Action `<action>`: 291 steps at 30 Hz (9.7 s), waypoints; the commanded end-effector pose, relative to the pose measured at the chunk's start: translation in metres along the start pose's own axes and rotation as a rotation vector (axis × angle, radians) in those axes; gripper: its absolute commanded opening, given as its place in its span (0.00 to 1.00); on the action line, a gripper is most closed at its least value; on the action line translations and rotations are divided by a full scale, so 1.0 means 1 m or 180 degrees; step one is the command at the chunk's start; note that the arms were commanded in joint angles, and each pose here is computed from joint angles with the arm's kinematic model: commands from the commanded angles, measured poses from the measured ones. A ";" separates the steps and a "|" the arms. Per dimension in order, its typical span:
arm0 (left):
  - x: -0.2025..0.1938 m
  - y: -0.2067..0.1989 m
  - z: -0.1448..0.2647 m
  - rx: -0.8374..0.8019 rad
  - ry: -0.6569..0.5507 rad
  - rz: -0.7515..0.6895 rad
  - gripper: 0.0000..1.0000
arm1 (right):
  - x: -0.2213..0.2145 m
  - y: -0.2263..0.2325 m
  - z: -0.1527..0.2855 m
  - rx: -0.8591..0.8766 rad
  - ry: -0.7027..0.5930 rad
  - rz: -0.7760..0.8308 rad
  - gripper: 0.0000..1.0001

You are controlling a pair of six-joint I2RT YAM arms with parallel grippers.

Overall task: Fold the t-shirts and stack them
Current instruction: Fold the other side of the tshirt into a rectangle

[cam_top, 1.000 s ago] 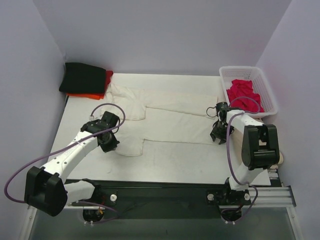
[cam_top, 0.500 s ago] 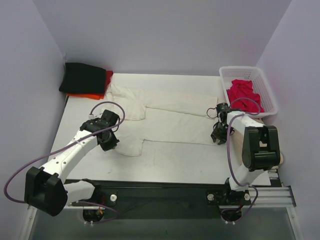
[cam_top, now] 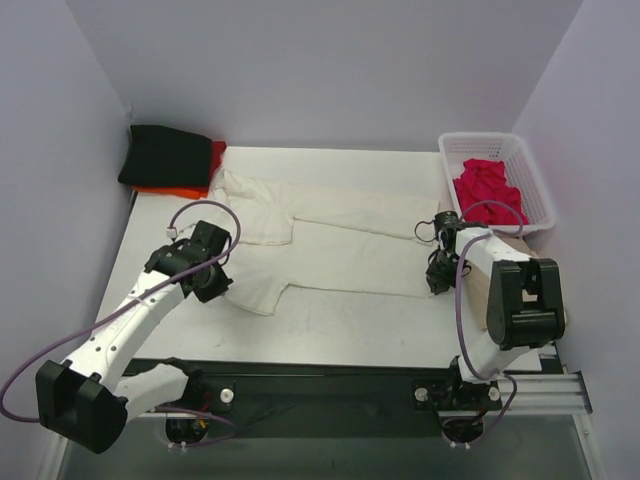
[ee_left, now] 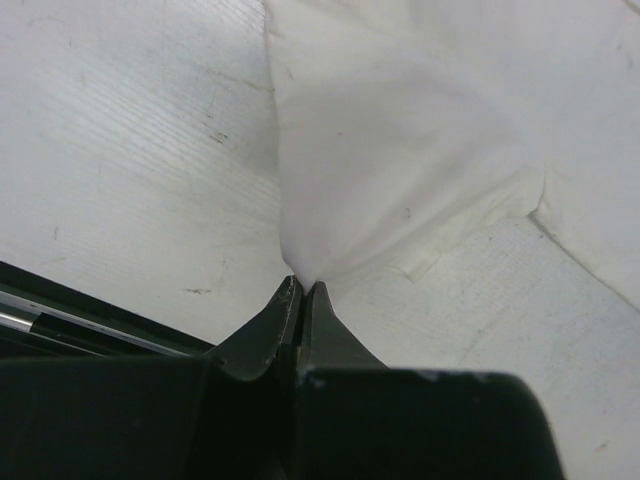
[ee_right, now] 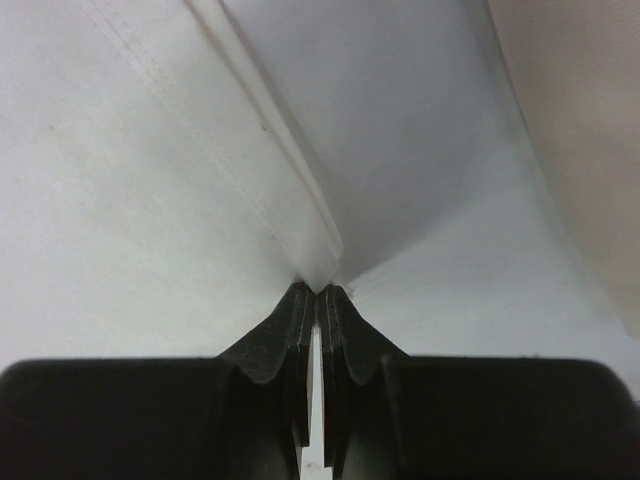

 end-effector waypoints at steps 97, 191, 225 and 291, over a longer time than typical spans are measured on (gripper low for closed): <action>0.217 -0.156 -0.133 -0.0573 -0.0594 -0.0311 0.72 | 0.080 0.217 0.095 0.0749 -0.0532 0.1182 0.36; 0.125 -0.182 -0.105 -0.0728 -0.0030 -0.0226 0.00 | 0.052 0.224 0.071 0.0965 -0.0132 0.1180 0.31; 0.188 -0.239 -0.114 -0.0835 -0.0734 -0.0970 0.81 | 0.065 0.223 0.074 0.1000 -0.0184 0.1120 0.30; 0.127 0.009 -0.162 0.1308 0.0417 -0.0261 0.85 | 0.033 0.093 0.008 -0.0198 0.0628 0.0772 0.24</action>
Point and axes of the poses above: each gripper's point midway between its finger pads, its own z axis back along the fingers, its own y axis along the line the jaws close on, x = y × z, the point moved 3 cm from there along z, back along the fingers, and after that the axes turned 3 degrees about z, right-handed, at the moved point
